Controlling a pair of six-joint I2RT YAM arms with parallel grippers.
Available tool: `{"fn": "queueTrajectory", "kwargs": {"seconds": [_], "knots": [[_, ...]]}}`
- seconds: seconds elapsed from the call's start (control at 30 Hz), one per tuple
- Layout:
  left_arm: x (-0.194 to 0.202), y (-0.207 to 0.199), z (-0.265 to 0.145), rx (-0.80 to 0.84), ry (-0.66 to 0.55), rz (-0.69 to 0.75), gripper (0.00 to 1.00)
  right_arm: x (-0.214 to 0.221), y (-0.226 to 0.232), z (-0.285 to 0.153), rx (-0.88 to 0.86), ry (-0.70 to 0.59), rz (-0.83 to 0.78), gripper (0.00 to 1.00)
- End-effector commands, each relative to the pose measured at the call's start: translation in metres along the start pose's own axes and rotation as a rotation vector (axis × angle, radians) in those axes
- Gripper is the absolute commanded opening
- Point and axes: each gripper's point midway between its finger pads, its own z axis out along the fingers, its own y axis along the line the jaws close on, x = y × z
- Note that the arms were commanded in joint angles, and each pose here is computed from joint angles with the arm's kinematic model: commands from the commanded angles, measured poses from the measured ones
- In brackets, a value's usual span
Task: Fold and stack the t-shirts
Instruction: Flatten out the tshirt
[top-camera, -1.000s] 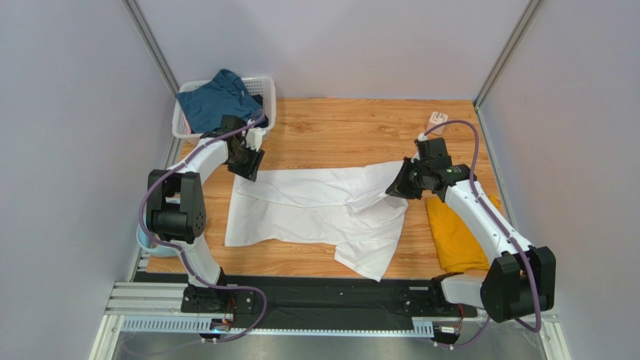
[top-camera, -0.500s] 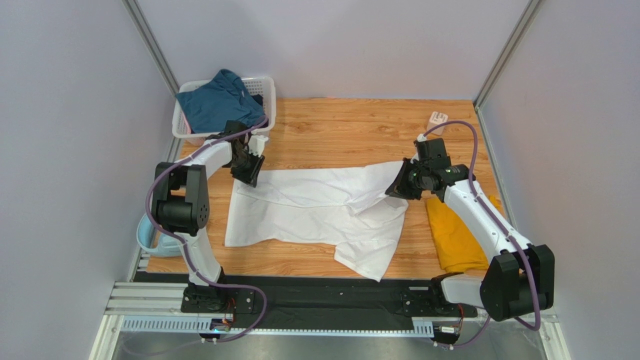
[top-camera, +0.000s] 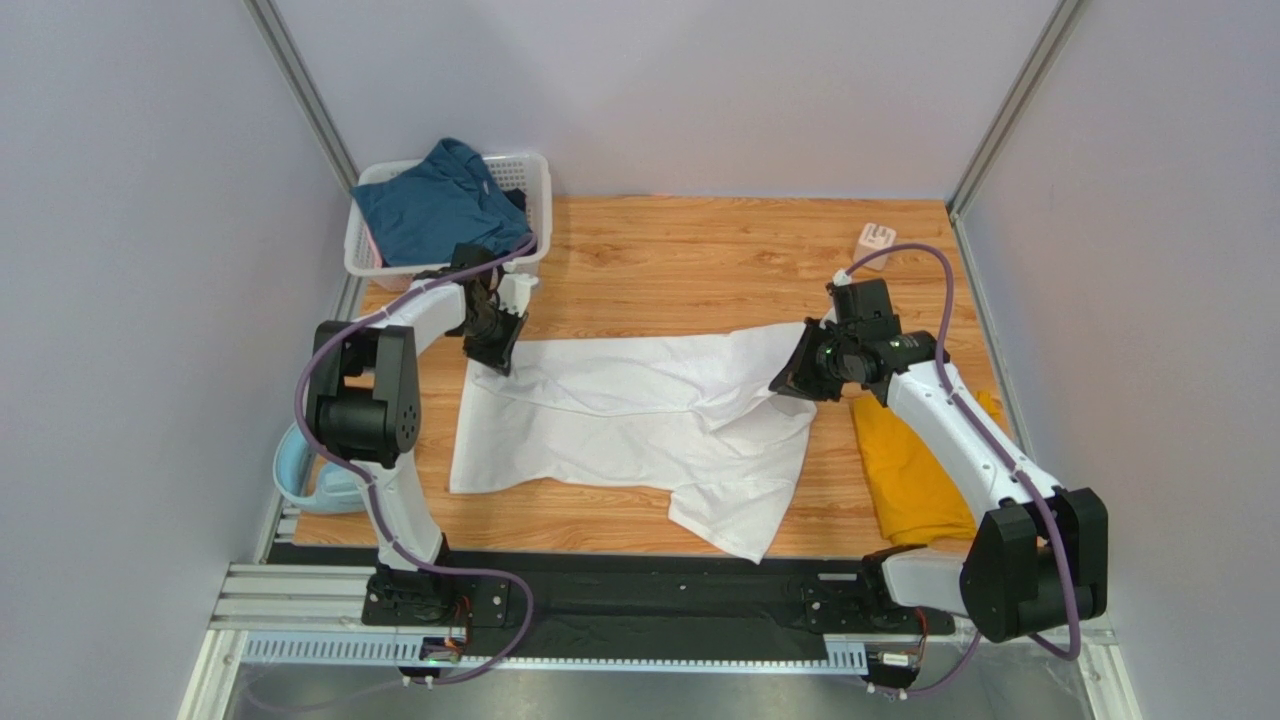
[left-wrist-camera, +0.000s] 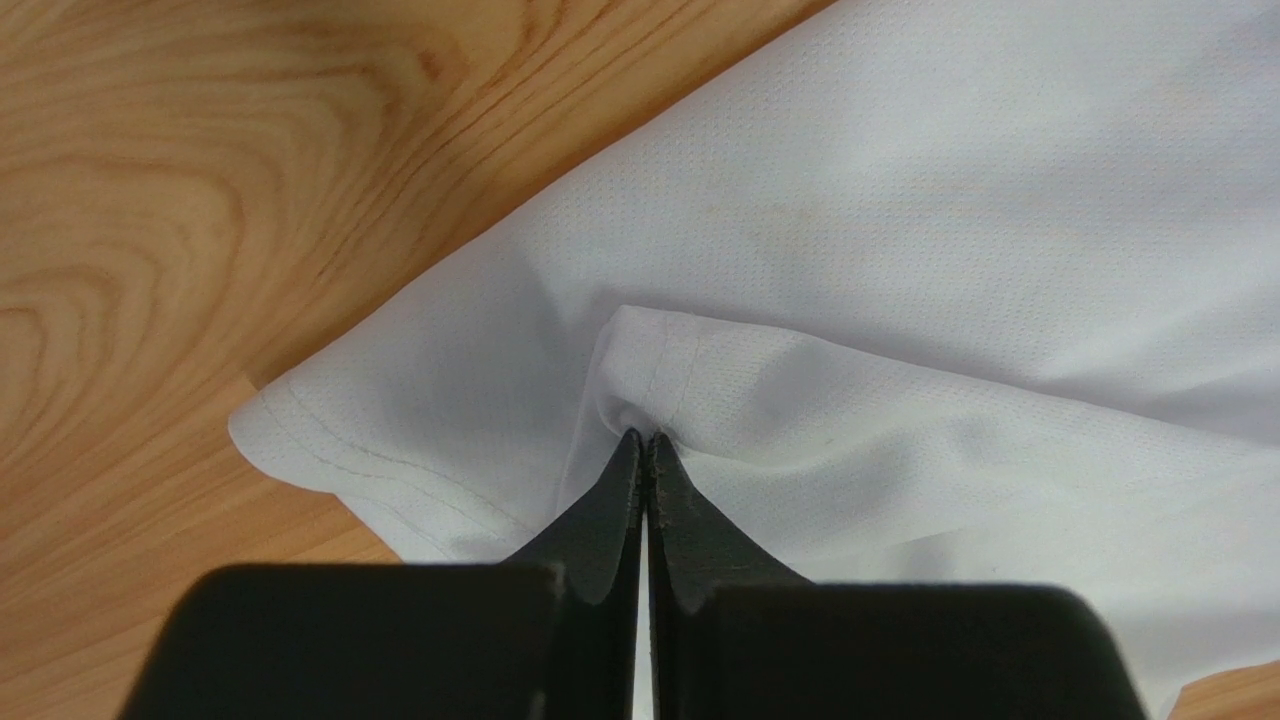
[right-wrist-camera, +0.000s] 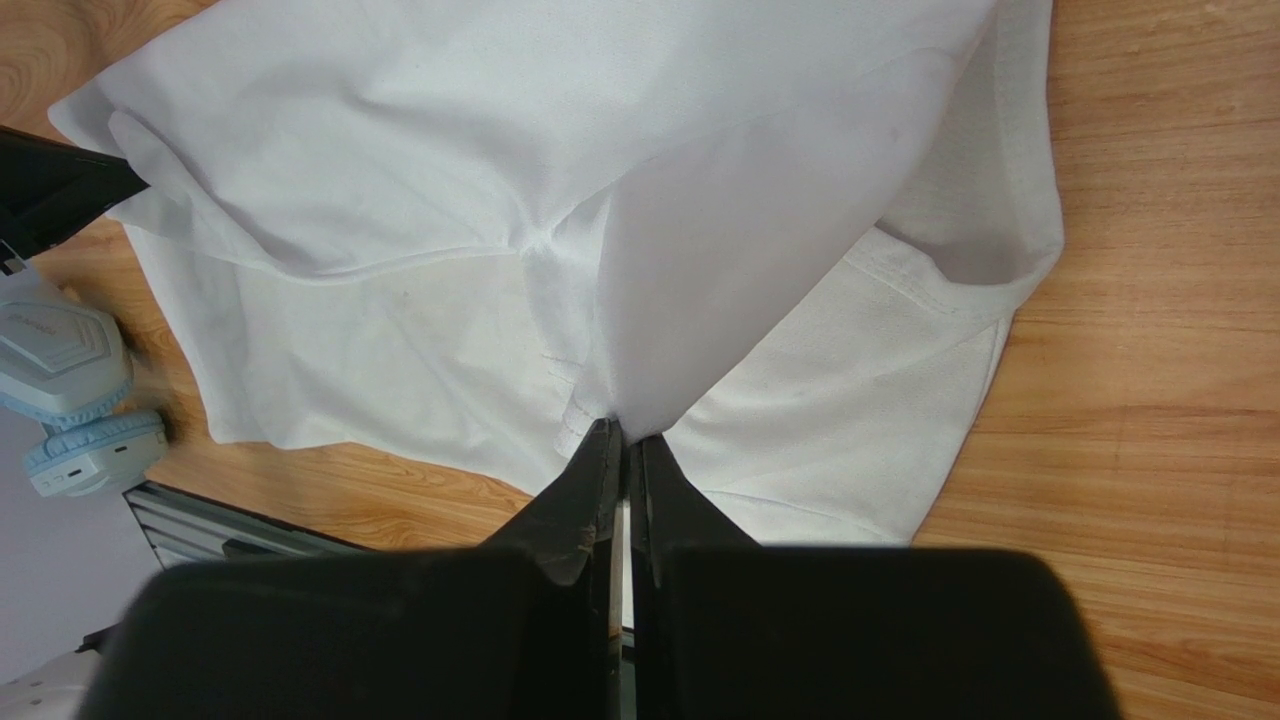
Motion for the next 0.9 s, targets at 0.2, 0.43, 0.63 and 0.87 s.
{"fn": "queueTrajectory", "kwargs": {"seconds": [0.2, 0.43, 0.63, 0.87], "knots": [[-0.062, -0.005, -0.127, -0.074, -0.275, 0.046, 0.00, -0.027, 0.029, -0.036, -0.055, -0.087, -0.057, 0.00], [-0.059, -0.029, -0.245, -0.133, -0.458, 0.081, 0.00, -0.042, 0.060, -0.108, -0.131, -0.219, -0.104, 0.00], [-0.021, -0.056, -0.301, -0.164, -0.549, 0.108, 0.00, -0.030, 0.080, -0.188, -0.226, -0.339, -0.151, 0.00], [0.022, -0.094, -0.375, -0.190, -0.685, 0.159, 0.00, 0.005, 0.101, -0.333, -0.393, -0.595, -0.246, 0.00]]}}
